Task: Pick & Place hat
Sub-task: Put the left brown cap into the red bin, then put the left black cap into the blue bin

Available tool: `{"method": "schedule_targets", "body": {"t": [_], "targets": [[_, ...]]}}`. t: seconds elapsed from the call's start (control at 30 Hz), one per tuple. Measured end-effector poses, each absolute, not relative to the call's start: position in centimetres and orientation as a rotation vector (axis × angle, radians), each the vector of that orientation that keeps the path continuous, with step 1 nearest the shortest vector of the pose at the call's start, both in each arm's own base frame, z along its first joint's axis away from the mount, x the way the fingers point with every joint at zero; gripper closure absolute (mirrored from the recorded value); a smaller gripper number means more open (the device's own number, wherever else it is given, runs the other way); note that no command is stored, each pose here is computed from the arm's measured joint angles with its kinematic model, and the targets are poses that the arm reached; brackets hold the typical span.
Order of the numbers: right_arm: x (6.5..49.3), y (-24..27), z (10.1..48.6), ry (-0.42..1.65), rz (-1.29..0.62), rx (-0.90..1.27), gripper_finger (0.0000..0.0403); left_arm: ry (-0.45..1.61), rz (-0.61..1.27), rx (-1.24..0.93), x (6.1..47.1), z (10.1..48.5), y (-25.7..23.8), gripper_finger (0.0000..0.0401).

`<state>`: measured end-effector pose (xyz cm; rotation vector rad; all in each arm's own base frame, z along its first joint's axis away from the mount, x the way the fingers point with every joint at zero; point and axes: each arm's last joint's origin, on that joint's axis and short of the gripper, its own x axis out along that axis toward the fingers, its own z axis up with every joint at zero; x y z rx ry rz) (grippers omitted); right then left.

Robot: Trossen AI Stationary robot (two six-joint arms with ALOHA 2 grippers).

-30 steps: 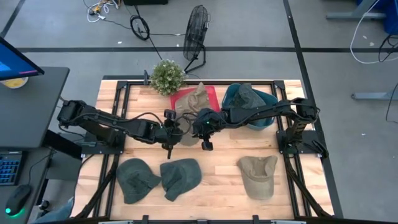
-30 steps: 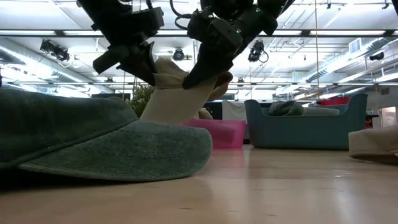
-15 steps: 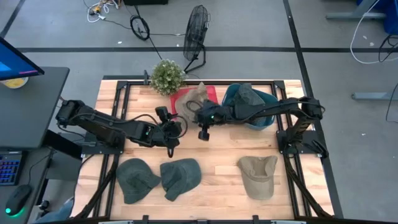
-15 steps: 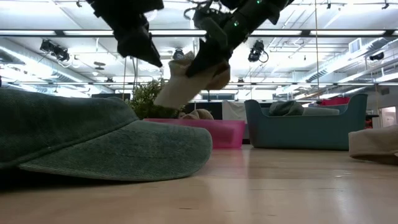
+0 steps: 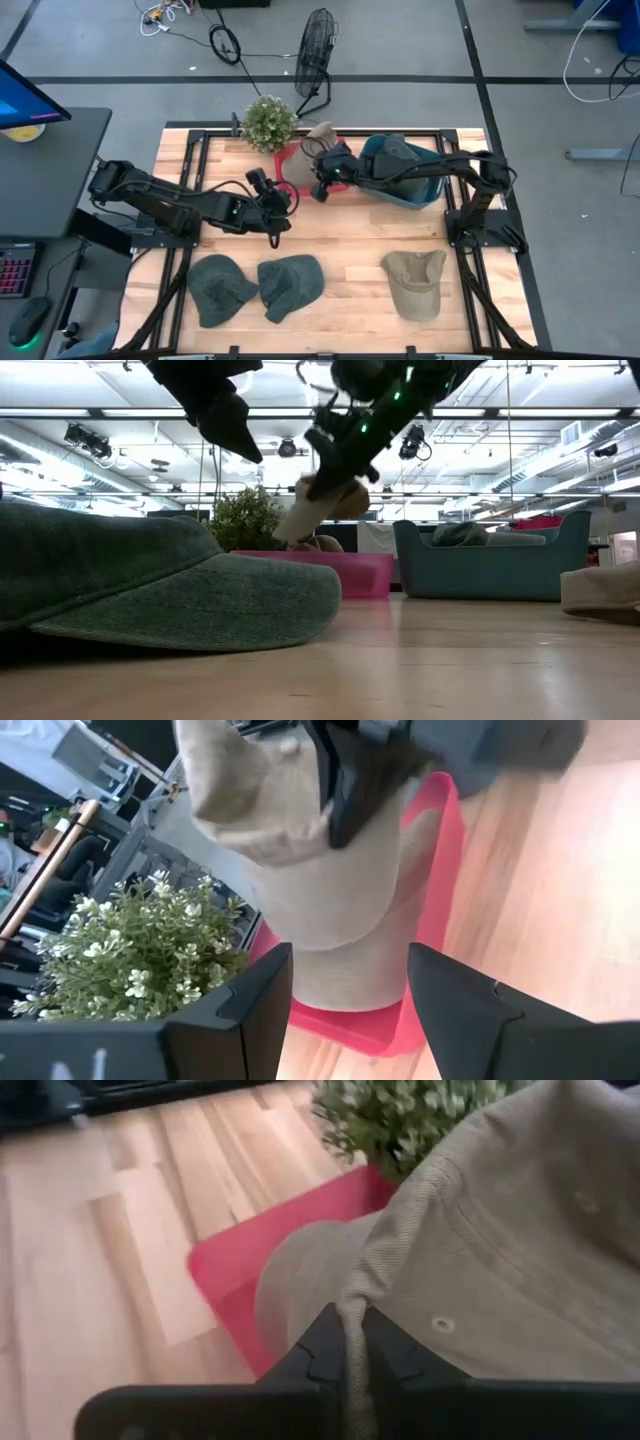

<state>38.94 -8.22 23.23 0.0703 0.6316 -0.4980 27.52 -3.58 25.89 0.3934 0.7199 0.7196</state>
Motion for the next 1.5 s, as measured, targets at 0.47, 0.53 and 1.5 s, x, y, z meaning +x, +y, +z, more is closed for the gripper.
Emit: {"method": "schedule_targets", "body": {"t": [0.47,0.53,1.5], "targets": [[41.1,-9.6,17.1,0.692,-0.457,0.238,0.0372,0.716,0.745,0.360,27.5,25.8,-3.2,0.0199],[41.0,-9.6,16.8,0.712,-0.462,0.233,0.0360,0.718,0.744,0.361,27.5,25.8,-3.2,0.0199],[33.8,0.8,30.2,0.680,-0.121,-0.070,0.0229,0.868,0.532,-0.033,25.4,24.8,-5.8,0.0199]]}}
